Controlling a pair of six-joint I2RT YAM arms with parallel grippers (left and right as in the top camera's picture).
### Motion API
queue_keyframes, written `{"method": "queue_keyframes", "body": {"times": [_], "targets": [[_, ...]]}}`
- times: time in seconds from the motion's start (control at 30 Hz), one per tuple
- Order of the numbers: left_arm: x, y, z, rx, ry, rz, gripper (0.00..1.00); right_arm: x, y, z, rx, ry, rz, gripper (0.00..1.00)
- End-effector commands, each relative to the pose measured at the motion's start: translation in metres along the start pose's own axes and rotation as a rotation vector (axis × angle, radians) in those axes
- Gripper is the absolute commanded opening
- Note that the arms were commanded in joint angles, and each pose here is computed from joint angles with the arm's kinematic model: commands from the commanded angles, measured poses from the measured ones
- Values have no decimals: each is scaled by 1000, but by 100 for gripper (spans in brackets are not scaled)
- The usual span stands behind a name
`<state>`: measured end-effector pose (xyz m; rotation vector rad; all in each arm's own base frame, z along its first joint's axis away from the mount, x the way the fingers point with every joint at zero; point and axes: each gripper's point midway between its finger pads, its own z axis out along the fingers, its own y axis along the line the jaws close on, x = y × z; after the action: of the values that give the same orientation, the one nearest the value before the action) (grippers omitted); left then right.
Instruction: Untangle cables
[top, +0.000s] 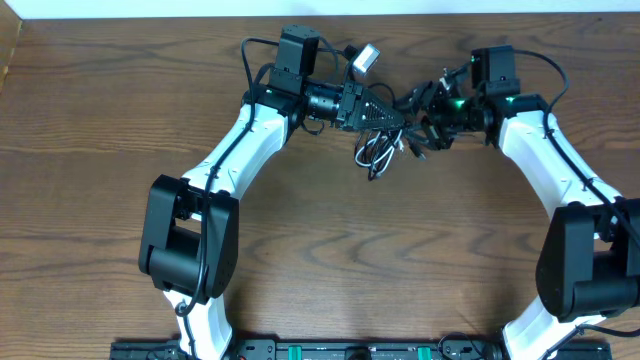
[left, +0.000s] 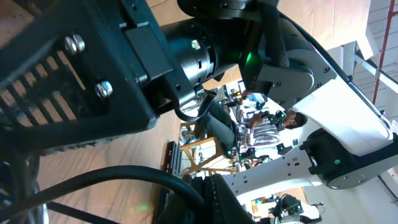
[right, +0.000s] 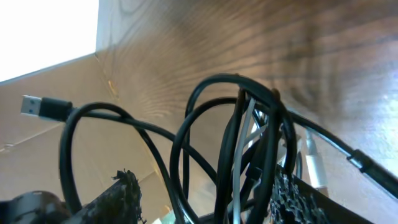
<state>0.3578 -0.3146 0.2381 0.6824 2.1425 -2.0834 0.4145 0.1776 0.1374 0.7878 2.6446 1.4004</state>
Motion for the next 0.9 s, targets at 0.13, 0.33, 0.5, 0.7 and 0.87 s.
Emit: {"method": "queue_keyframes", "body": {"times": [0.13,0.33,0.5,0.7,0.87], "targets": [[3,-9,1,31,21,47,7,12,-9,4,33,39,8,54],[1,-5,2,11,8,47,8,19,-7,11,49,46,-10,49],[3,-5,3,10,12,34,7,7,-18,12,117,-36,-18,17],[6,-3,4,9,18,5,7,-26,-46,1,277,-219,-49,1],[5,-1,4,-1,12,0,7,-43,-71,-14,431,-324,-101,1]]}}
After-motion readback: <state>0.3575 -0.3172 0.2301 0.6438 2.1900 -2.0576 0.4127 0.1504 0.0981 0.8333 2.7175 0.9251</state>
